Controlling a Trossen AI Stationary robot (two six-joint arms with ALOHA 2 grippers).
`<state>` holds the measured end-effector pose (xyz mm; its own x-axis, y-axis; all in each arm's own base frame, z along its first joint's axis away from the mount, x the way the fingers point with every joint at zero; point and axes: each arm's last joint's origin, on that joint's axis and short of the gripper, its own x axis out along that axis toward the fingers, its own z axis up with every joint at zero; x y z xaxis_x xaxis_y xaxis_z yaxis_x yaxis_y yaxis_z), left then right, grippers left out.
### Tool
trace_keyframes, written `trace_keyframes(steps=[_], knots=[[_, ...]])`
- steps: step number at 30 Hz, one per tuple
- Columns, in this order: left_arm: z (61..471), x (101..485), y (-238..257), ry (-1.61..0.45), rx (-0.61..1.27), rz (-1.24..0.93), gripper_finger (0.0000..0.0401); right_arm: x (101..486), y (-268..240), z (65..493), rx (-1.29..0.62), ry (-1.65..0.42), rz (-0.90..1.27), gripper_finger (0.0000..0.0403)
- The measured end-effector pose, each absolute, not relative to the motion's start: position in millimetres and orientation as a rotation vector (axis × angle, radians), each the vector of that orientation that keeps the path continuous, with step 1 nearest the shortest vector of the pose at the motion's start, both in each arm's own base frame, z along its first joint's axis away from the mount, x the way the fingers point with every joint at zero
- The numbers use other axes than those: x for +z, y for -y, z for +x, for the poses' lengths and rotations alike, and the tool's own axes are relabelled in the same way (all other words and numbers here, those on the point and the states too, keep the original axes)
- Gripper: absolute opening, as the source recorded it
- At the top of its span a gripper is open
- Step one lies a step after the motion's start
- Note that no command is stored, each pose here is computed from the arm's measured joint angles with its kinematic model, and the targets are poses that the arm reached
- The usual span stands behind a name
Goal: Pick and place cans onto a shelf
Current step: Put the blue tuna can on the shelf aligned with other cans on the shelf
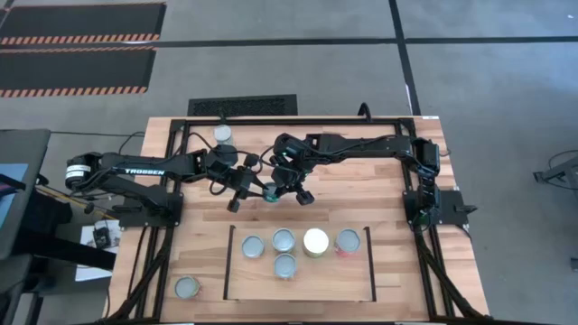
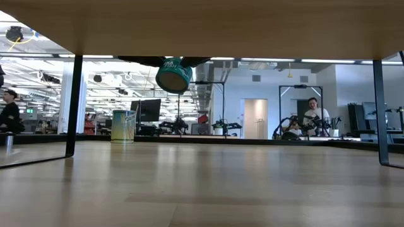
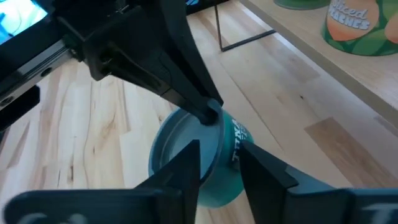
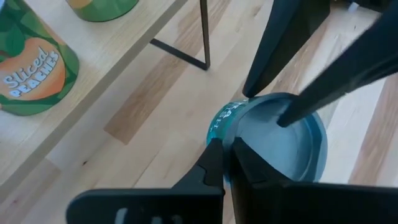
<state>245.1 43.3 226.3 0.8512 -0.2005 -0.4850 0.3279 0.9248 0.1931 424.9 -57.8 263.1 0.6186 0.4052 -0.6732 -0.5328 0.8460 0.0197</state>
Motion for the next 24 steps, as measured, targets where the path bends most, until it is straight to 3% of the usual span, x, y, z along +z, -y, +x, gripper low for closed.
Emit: trace_keyframes(steps=[9,14,24], knots=[[244.4,225.7,-41.8,-0.473,-0.327,0.305,0.0008,263.8,57.8,425.8,0.543,-0.713,-0.201,0.0018],[244.3,224.7,-40.4,-0.483,-0.329,0.313,0.0002,264.6,55.6,427.1,0.546,-0.698,-0.216,0.0038],[244.0,223.1,-41.9,-0.508,-0.290,0.318,0.0000,303.6,47.1,407.9,0.478,-0.663,-0.284,0.0135]])
